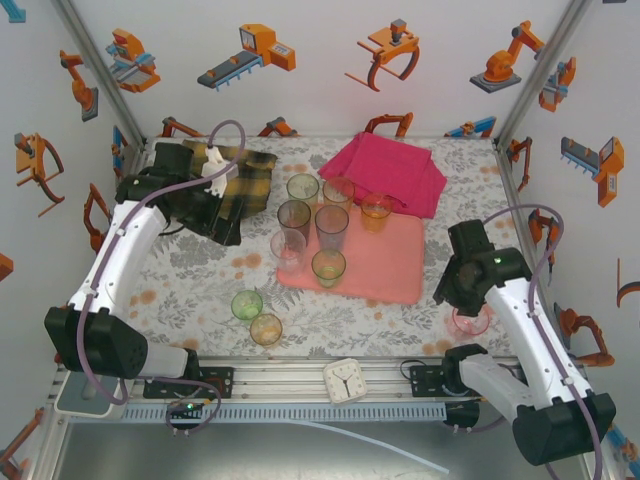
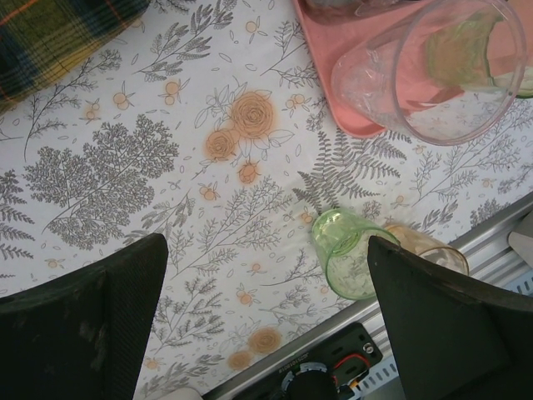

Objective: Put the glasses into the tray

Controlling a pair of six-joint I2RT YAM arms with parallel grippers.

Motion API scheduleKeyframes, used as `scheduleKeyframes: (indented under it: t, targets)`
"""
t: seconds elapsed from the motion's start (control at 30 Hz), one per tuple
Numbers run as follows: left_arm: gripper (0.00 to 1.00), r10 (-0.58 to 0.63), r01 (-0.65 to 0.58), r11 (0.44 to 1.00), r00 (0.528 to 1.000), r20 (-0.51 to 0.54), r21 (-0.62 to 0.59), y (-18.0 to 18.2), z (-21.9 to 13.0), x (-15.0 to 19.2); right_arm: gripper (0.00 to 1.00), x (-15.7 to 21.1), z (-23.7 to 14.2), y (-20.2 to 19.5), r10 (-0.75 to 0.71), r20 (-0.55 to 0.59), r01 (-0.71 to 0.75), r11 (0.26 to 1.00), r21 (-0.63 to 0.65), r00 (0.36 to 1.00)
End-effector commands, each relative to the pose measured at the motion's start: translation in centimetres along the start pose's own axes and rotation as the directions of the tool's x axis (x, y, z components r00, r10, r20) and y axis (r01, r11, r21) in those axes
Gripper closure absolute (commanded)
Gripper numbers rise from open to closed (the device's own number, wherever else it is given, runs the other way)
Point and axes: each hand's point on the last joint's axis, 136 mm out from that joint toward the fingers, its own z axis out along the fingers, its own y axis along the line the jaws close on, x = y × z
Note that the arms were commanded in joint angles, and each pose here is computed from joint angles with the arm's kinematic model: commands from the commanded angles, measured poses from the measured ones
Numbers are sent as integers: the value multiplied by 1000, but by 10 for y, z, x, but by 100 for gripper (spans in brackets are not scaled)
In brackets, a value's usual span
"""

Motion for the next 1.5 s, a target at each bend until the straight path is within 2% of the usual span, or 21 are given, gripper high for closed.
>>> scheduleKeyframes:
  t: [0.0, 0.73, 1.13, 1.47]
  targets:
    - [3, 24, -24, 999, 1000, 20, 28, -7, 0, -1, 52, -2, 0, -14, 49, 37, -51, 997, 58, 998]
    - [3, 34, -35, 999, 999, 43, 35, -7, 1, -6, 53, 2, 23, -19, 85, -12, -82, 986, 148, 996]
    - [3, 61, -62, 998, 997, 47, 22, -4, 3, -11, 54, -2, 35, -16, 129, 10, -129, 981, 144, 992]
    - [3, 60, -61, 998, 997, 41, 26, -4, 7, -9, 58, -2, 41, -13, 138, 13, -138, 981, 139, 990]
